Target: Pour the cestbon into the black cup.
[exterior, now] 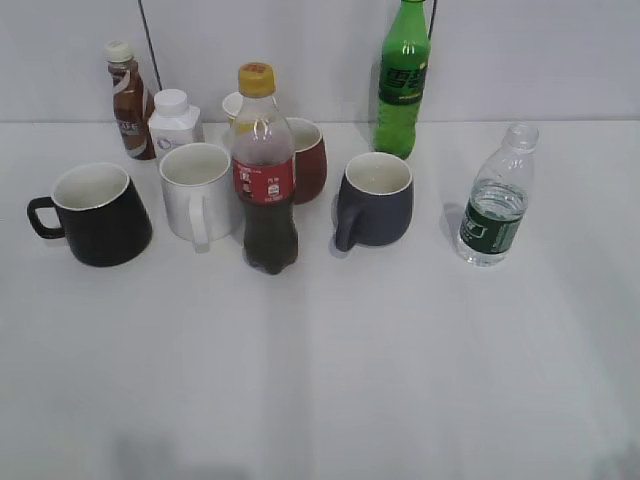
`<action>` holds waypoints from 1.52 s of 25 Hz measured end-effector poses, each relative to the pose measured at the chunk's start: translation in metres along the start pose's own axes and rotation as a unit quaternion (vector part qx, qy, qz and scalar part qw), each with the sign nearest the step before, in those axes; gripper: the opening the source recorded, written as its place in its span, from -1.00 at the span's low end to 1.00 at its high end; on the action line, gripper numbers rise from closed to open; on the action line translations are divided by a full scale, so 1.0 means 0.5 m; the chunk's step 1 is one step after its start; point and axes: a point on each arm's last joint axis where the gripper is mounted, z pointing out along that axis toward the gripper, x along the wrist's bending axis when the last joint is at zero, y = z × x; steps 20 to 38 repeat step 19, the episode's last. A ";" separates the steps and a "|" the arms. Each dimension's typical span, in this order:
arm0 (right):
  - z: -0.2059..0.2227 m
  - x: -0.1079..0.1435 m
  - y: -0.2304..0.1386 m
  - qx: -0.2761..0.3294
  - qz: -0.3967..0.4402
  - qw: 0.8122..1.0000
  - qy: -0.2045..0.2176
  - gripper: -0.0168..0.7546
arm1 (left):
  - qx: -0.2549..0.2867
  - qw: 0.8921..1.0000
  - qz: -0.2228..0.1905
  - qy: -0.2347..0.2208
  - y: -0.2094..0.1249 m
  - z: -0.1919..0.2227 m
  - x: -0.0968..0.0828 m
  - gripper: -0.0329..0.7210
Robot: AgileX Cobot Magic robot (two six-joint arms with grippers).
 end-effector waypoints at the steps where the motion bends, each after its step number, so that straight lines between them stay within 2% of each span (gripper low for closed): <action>1: -0.002 -0.001 -0.001 -0.004 0.001 1.000 -0.004 0.58 | -0.002 1.000 -0.001 0.000 0.000 -0.001 0.000 0.11; 14: -0.003 -0.001 -0.002 -0.005 0.001 1.000 -0.010 0.57 | -0.002 1.000 -0.001 -0.001 0.000 -0.001 0.000 -0.02; 38: -0.003 -0.001 -0.002 -0.005 0.001 1.000 -0.010 0.57 | -0.002 1.000 -0.001 -0.001 0.000 -0.001 0.000 -0.02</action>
